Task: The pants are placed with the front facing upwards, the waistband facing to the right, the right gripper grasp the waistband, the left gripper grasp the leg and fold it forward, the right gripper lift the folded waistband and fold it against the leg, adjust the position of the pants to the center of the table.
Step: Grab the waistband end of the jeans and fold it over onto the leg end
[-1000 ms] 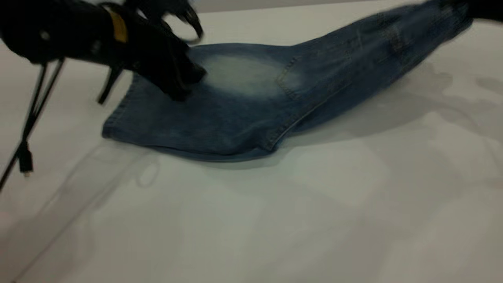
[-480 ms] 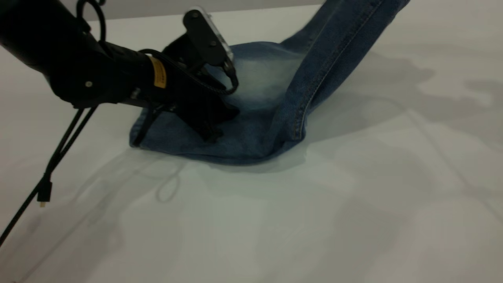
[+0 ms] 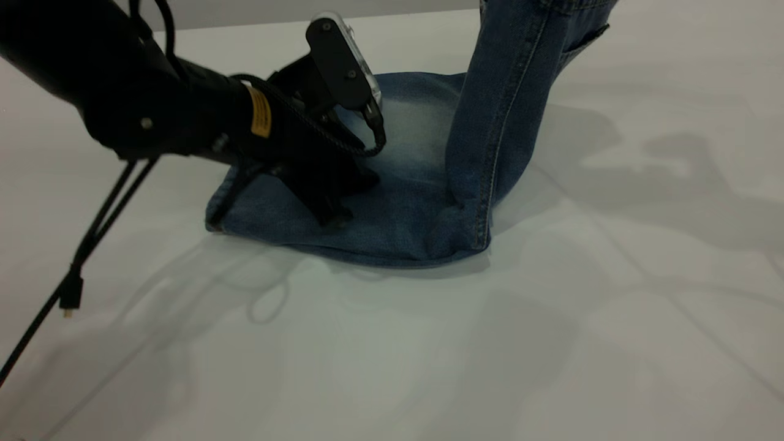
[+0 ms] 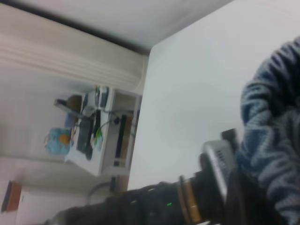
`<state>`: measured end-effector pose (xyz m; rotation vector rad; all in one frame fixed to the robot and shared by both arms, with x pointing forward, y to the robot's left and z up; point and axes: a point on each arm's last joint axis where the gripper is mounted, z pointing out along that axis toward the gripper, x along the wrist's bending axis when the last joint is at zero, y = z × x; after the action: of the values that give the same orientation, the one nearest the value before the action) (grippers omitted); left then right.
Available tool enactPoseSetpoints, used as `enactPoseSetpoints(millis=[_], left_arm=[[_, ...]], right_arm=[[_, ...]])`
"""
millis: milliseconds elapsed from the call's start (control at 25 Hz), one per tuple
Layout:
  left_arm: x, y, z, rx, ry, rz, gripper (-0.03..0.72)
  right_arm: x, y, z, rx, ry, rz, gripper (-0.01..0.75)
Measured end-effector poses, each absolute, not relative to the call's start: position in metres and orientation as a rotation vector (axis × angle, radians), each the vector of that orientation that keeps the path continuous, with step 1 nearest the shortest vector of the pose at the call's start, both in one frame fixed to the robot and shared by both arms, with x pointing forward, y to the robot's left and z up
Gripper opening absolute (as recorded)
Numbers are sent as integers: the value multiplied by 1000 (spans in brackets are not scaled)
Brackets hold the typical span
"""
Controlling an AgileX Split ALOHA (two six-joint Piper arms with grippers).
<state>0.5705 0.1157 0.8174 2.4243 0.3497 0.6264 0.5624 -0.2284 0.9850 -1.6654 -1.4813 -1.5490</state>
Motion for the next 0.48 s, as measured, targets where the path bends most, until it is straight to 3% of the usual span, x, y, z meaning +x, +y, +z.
enactPoseSetpoints(millis=[200,480], left_arm=[[587,143,852,2412,433,736,343],[593,169,837,2479,547,712,343]], right_arm=[[562,-228,986,-1658,-1478,-1551,49],[561,-220,994,-1558,-1443,-1627,49]])
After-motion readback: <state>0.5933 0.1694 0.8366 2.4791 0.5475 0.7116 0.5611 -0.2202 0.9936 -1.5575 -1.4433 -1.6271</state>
